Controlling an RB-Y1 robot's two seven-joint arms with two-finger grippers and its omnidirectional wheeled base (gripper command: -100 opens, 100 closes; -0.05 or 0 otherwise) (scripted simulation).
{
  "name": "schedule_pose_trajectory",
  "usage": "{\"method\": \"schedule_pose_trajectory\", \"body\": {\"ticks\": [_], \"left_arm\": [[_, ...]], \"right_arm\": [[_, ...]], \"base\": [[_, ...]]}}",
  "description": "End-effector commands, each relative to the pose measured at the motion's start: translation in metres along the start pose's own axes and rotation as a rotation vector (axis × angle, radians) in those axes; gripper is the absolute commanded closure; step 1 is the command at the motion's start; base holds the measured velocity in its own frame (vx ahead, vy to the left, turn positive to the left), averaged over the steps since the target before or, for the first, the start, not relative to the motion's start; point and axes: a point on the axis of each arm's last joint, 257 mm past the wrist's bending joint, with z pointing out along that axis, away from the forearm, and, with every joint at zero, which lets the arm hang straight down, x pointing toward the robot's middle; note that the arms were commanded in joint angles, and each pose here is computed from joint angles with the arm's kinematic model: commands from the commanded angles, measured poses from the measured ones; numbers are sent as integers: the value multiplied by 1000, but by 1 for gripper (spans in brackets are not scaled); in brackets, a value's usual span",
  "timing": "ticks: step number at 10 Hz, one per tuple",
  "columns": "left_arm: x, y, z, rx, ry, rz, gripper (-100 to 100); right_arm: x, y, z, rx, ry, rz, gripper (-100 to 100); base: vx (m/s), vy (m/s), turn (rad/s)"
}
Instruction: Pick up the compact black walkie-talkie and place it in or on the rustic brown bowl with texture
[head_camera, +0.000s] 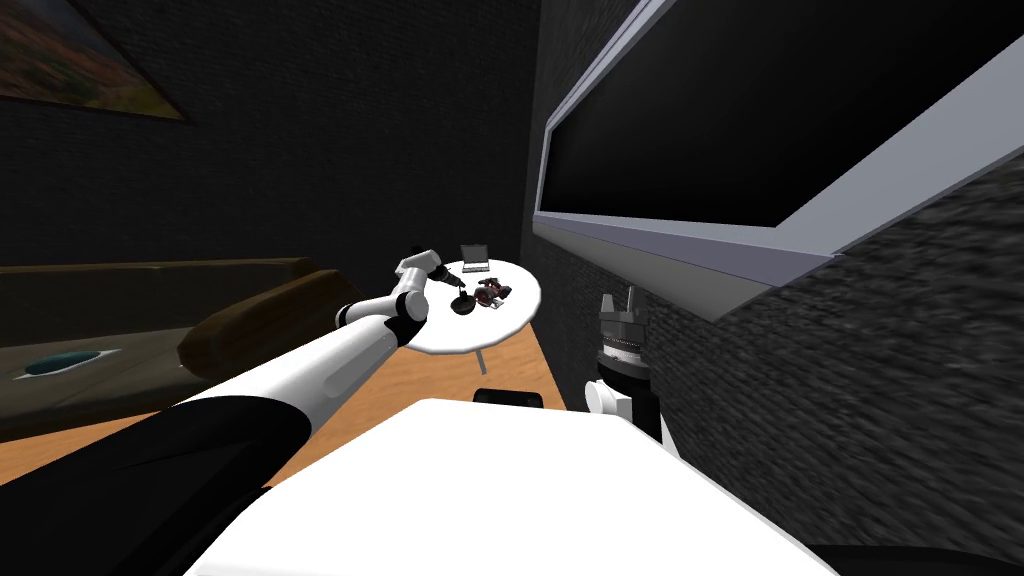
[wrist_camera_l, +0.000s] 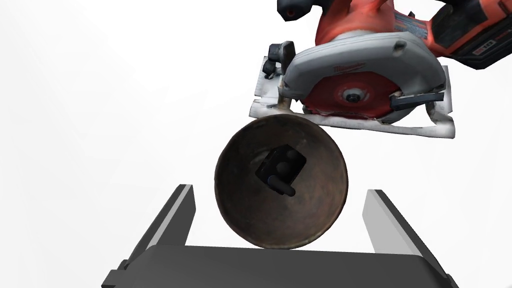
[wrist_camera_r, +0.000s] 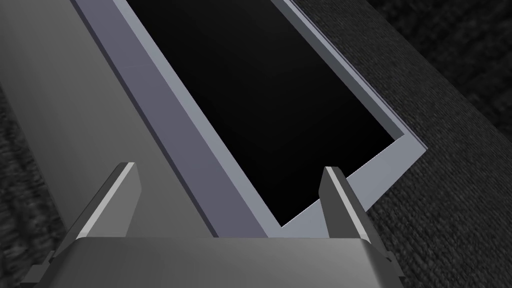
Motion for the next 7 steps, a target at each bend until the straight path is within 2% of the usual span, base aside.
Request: {"method": "schedule_pose_trajectory", "body": {"ticks": [1,2,7], "left_arm": [[0,0,0,0,0,0,-100],[0,0,0,1,1,0,0],[0,0,0,1,1,0,0]], "right_arm": [[0,0,0,0,0,0,0],[0,0,0,0,0,0,0],[0,0,0,0,0,0,0]], "base": [[0,0,0],[0,0,0],[0,0,0]]}}
